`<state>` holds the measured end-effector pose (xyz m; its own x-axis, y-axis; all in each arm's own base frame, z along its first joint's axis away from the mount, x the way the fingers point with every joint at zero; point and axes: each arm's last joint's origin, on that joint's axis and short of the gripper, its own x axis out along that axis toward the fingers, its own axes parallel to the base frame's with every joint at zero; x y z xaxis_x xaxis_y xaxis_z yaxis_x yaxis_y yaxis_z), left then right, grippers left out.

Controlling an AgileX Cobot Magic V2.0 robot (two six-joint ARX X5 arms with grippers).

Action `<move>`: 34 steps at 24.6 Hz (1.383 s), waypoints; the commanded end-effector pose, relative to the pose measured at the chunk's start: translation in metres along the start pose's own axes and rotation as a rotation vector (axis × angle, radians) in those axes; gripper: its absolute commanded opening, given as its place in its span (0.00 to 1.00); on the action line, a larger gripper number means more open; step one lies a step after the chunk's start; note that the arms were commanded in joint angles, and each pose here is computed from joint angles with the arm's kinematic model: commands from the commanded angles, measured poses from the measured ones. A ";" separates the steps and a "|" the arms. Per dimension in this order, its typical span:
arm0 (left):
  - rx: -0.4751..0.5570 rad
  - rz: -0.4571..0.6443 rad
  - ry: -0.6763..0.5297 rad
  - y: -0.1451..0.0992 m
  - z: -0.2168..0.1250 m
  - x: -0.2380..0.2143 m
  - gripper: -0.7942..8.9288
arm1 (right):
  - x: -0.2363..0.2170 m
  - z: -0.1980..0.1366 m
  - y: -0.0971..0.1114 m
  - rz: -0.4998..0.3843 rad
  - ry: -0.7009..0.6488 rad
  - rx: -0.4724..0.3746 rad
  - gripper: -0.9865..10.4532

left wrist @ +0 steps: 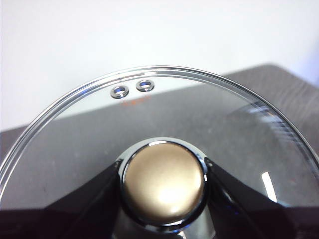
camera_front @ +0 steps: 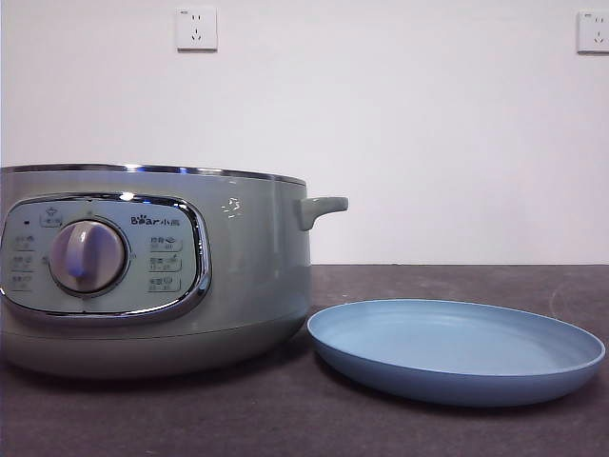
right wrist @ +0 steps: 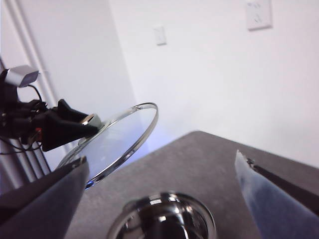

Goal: Take the potato out from the steamer,put the potato on the plate,close the lid

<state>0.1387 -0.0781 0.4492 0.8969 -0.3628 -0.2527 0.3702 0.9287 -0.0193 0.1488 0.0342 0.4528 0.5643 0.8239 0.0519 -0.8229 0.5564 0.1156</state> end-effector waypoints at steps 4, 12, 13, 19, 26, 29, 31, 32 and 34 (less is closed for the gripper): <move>-0.002 -0.001 -0.087 0.004 0.006 -0.026 0.07 | 0.025 0.023 -0.006 0.091 -0.001 -0.002 0.49; -0.007 0.008 -0.107 0.006 0.005 -0.039 0.07 | 0.072 0.028 -0.012 0.228 0.044 0.023 0.49; -0.009 0.020 -0.112 0.007 0.005 -0.040 0.07 | 0.077 0.027 -0.012 0.239 0.049 0.024 0.49; -0.018 0.111 -0.147 0.011 0.005 -0.052 0.07 | 0.120 0.012 -0.006 0.269 0.131 0.041 0.49; -0.007 0.186 -0.163 0.014 0.005 -0.059 0.07 | 0.182 -0.022 0.011 0.288 0.291 0.054 0.47; 0.001 0.214 -0.158 0.015 0.004 -0.059 0.07 | 0.209 -0.034 0.023 0.255 0.364 0.049 0.47; 0.006 0.229 -0.153 0.015 0.004 -0.059 0.07 | 0.226 -0.041 0.033 0.277 0.418 0.042 0.47; 0.009 0.243 -0.150 0.016 0.004 -0.059 0.07 | 0.235 -0.044 0.038 0.283 0.448 0.032 0.47; 0.026 0.276 -0.145 0.017 0.003 -0.059 0.07 | 0.251 -0.050 0.047 0.225 0.501 0.002 0.47</move>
<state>0.0969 -0.0447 0.4597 0.9790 -0.1214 -0.1636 0.1317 0.9898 0.0536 0.2478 0.2645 0.4222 0.2514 0.8870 -0.3873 -0.9158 0.3474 0.2014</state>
